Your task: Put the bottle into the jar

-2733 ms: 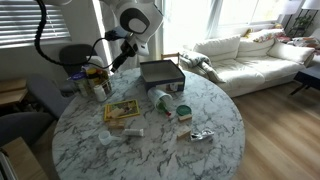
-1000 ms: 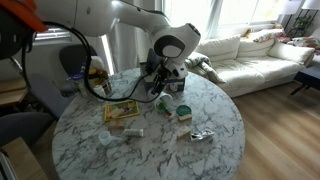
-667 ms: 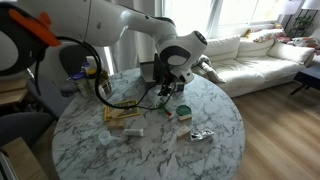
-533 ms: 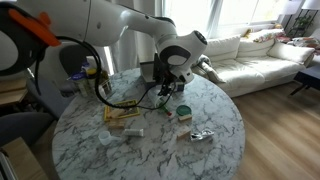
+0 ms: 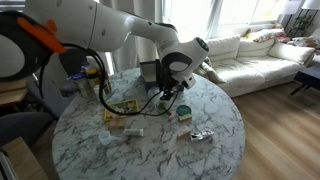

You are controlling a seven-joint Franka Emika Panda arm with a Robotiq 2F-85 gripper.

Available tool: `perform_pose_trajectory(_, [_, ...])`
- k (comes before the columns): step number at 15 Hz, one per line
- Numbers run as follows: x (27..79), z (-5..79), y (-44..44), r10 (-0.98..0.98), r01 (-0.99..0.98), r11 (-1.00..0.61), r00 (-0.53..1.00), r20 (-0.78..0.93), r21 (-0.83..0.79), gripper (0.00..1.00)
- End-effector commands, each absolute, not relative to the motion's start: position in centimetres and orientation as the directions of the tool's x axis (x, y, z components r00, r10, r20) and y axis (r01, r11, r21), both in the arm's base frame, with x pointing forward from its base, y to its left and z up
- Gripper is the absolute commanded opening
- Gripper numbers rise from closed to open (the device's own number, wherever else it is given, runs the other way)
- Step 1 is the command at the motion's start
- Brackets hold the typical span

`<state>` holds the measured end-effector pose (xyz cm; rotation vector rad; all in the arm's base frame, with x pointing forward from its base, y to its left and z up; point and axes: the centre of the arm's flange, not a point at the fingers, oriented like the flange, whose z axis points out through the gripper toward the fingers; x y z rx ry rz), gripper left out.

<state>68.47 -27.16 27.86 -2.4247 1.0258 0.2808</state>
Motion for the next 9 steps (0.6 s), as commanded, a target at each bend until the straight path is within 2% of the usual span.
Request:
perform_pose_trajectory(1, [69.2,25.8,-28.6,-0.546,-0.620,-0.652,0.783,-0.298,-0.437,1.00])
perform_pose_trajectory(7, [69.4,23.6,-28.2,-0.401,-0.434,-0.684,0.895,-0.195,-0.587,0.99])
perform_pose_trajectory(8, [69.5,23.3,-28.1,-0.390,-0.417,-0.682,0.902,-0.183,-0.601,0.77])
perform_pose_trajectory(9, [69.5,23.0,-28.2,-0.384,-0.404,-0.681,0.907,-0.172,-0.611,0.74])
